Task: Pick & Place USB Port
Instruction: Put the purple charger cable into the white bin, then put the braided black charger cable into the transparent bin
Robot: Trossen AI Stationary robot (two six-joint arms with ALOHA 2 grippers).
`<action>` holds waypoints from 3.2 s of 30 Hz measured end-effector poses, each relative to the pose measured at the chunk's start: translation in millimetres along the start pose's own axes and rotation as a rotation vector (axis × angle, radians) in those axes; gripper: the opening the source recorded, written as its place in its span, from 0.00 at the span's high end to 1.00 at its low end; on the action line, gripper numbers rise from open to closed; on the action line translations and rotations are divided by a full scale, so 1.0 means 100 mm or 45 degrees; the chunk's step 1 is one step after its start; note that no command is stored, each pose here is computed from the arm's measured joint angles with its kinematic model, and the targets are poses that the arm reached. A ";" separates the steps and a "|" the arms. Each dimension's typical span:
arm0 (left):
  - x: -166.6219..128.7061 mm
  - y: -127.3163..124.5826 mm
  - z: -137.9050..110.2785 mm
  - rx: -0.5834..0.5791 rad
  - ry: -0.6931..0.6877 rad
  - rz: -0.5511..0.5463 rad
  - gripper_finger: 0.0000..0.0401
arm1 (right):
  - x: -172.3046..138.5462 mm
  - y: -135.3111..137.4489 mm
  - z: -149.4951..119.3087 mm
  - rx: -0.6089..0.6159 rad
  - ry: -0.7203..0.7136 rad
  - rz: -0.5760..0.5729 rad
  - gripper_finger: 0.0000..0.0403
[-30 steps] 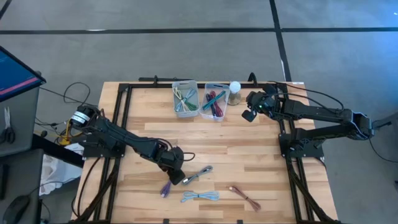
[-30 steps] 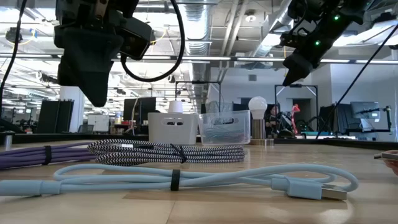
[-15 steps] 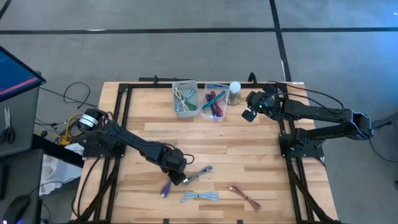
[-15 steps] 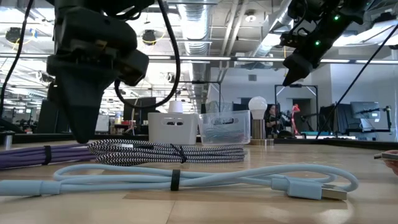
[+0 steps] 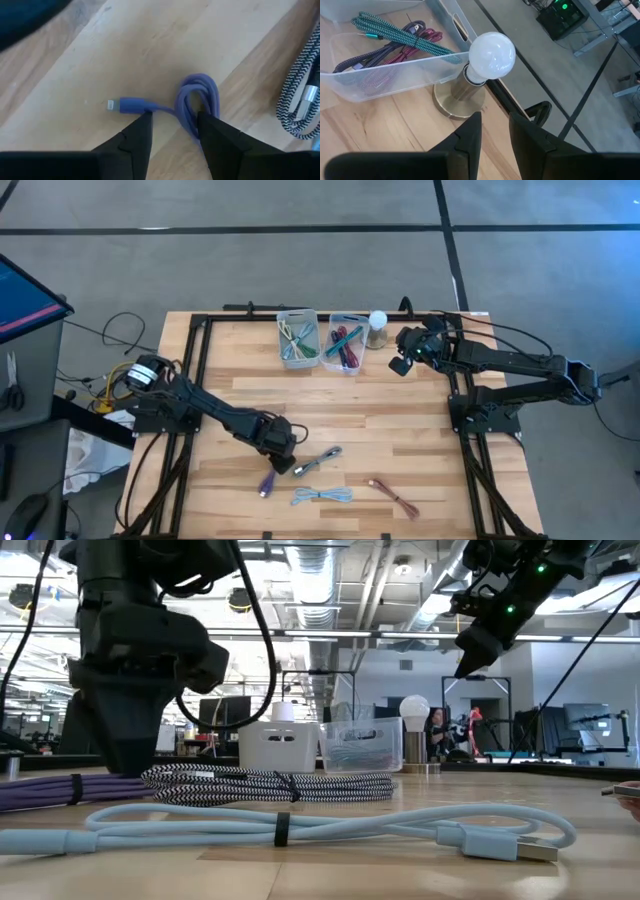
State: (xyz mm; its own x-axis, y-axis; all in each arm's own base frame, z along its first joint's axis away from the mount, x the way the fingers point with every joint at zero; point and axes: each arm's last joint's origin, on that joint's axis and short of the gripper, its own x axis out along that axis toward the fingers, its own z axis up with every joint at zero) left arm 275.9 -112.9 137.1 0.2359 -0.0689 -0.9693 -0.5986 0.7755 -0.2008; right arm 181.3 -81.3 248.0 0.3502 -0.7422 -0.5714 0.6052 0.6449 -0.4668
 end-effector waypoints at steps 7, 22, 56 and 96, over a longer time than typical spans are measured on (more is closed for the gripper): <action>0.05 0.04 -0.02 0.005 -0.022 -0.034 0.67 | 0.00 0.00 0.00 0.000 0.000 0.000 0.77; -0.16 0.07 0.11 0.225 -0.250 -0.020 0.98 | 0.00 0.00 0.00 -0.013 0.000 -0.001 0.77; -1.47 2.11 1.76 0.251 -1.295 0.127 0.98 | 0.00 0.00 0.03 0.013 -0.030 -0.008 0.77; -0.73 2.39 2.11 0.125 -1.176 0.029 0.77 | 0.00 0.00 0.04 -0.005 -0.045 -0.009 0.77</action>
State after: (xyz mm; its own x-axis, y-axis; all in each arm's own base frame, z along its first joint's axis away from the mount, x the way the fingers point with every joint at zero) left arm 277.1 209.7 189.8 0.7663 0.4411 -0.4672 -0.5528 0.8232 -0.1294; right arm 183.9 -82.3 250.9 0.3707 -0.7527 -0.5441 0.6047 0.6402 -0.4737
